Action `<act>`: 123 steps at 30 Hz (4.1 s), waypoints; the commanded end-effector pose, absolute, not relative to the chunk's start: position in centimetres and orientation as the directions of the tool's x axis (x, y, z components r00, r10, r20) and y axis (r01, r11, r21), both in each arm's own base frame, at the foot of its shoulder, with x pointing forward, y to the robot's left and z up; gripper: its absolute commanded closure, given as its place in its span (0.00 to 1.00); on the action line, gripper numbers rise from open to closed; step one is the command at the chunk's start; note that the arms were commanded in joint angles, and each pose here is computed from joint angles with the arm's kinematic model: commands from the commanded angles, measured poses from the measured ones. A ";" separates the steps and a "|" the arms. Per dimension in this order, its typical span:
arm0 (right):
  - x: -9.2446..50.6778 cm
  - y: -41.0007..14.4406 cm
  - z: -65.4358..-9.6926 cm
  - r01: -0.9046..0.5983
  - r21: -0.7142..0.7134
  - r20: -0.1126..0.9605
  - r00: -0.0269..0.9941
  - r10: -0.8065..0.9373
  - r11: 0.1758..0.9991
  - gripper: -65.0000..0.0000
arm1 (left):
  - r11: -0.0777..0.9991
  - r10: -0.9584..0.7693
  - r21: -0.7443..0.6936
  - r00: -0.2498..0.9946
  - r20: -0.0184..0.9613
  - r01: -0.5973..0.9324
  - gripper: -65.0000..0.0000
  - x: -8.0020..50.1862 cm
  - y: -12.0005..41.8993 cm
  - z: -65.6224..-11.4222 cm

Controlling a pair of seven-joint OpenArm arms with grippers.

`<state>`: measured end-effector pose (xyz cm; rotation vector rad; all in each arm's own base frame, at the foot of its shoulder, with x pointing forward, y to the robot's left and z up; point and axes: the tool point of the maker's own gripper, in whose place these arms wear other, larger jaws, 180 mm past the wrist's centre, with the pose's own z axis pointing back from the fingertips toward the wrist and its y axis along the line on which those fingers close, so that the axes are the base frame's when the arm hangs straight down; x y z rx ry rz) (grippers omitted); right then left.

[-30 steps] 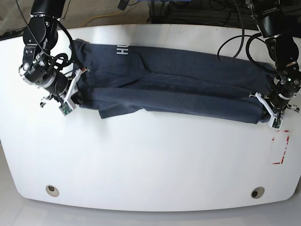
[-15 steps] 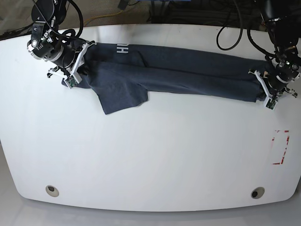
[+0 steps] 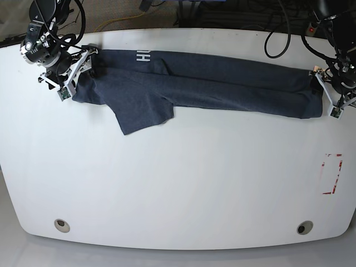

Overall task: Fold the T-shirt properly
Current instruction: 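Lift the hem with both grippers and fold it over onto the shirt, then regrasp the folded shirt end with the right gripper and tuck it, then pull the folded shirt strip taut with both grippers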

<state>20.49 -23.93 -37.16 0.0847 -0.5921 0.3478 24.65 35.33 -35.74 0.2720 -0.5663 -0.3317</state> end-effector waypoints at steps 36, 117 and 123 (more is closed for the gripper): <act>34.3 -15.4 -39.9 -0.488 0.203 0.628 0.730 0.269 0.849 0.37 | 0.843 -0.529 0.352 0.743 0.409 0.407 0.29 28.3 31.3 -36.2; 20.6 -16.0 -34.3 -0.433 0.247 0.671 0.722 0.170 0.867 0.24 | 0.863 -0.503 0.363 0.666 0.551 0.351 0.28 28.1 28.5 -33.3; 20.6 -16.6 -39.0 -0.368 0.218 0.558 0.807 0.195 0.904 0.24 | 0.870 -0.491 0.350 0.670 0.556 0.347 0.22 28.0 28.2 -33.6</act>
